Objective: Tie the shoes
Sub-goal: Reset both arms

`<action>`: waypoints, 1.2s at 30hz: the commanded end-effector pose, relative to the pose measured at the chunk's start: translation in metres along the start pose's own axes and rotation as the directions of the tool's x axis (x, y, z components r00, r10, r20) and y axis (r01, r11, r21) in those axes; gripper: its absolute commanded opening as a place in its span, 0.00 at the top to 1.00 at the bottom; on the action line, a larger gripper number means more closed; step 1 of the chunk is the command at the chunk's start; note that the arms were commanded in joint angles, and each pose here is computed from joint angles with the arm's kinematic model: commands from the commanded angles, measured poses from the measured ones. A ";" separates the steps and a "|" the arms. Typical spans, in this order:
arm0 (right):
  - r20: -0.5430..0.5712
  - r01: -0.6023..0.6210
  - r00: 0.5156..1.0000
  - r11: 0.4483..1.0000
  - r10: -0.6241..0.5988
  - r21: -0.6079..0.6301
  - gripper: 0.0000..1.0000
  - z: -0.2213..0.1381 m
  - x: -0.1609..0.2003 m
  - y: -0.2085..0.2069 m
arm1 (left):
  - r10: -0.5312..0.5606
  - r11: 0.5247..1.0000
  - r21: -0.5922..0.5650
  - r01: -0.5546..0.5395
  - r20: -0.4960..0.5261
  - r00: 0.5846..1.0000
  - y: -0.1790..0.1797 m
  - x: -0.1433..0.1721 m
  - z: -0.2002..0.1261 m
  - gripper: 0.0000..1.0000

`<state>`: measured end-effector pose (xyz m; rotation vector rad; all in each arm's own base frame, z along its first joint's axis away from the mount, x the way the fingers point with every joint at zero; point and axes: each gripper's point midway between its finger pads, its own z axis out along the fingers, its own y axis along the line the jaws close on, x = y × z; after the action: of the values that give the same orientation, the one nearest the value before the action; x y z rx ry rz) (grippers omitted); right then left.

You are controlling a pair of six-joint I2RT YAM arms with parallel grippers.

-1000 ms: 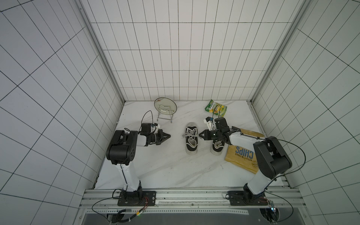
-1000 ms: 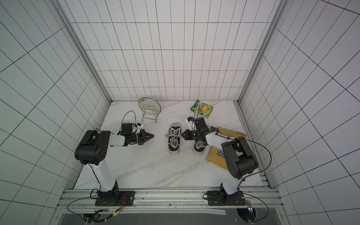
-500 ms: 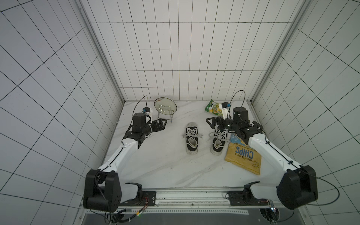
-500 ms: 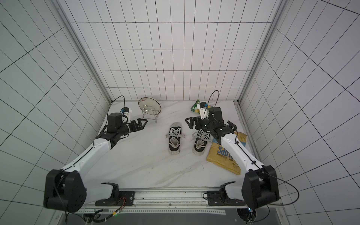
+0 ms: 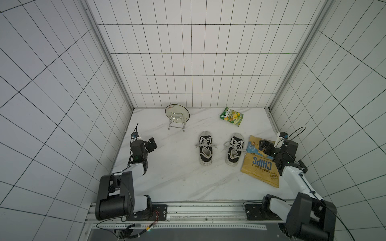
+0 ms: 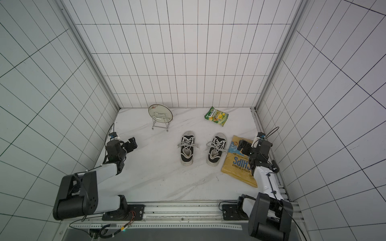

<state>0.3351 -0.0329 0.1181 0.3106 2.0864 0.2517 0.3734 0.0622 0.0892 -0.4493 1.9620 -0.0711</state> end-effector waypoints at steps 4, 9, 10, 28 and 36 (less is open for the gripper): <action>0.193 0.193 0.963 0.981 -0.188 -0.004 0.01 0.013 -0.013 0.008 | 0.228 0.947 0.177 -0.269 0.220 0.948 -0.067 -0.020 0.013 0.02; 0.232 0.313 0.930 0.946 -0.286 -0.088 0.01 0.031 -0.018 0.038 | 0.190 0.977 0.075 -0.202 0.140 0.972 -0.050 -0.023 0.020 0.02; 0.228 0.334 0.925 0.937 -0.305 -0.100 0.01 0.038 -0.016 0.043 | 0.189 0.977 0.073 -0.201 0.151 0.970 -0.049 -0.023 0.021 0.02; 0.153 0.317 0.939 0.947 -0.307 -0.048 0.01 0.071 -0.002 0.032 | 0.191 0.977 0.067 -0.201 0.133 0.973 -0.049 -0.023 0.021 0.02; 0.141 0.307 0.943 0.952 -0.301 -0.016 0.01 0.073 -0.003 0.027 | 0.190 0.978 0.065 -0.199 0.132 0.973 -0.049 -0.022 0.021 0.02</action>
<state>0.3974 -0.0006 0.0855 -0.0419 1.9768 0.1094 0.4095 0.0254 0.0984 -0.2072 1.8994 -0.0098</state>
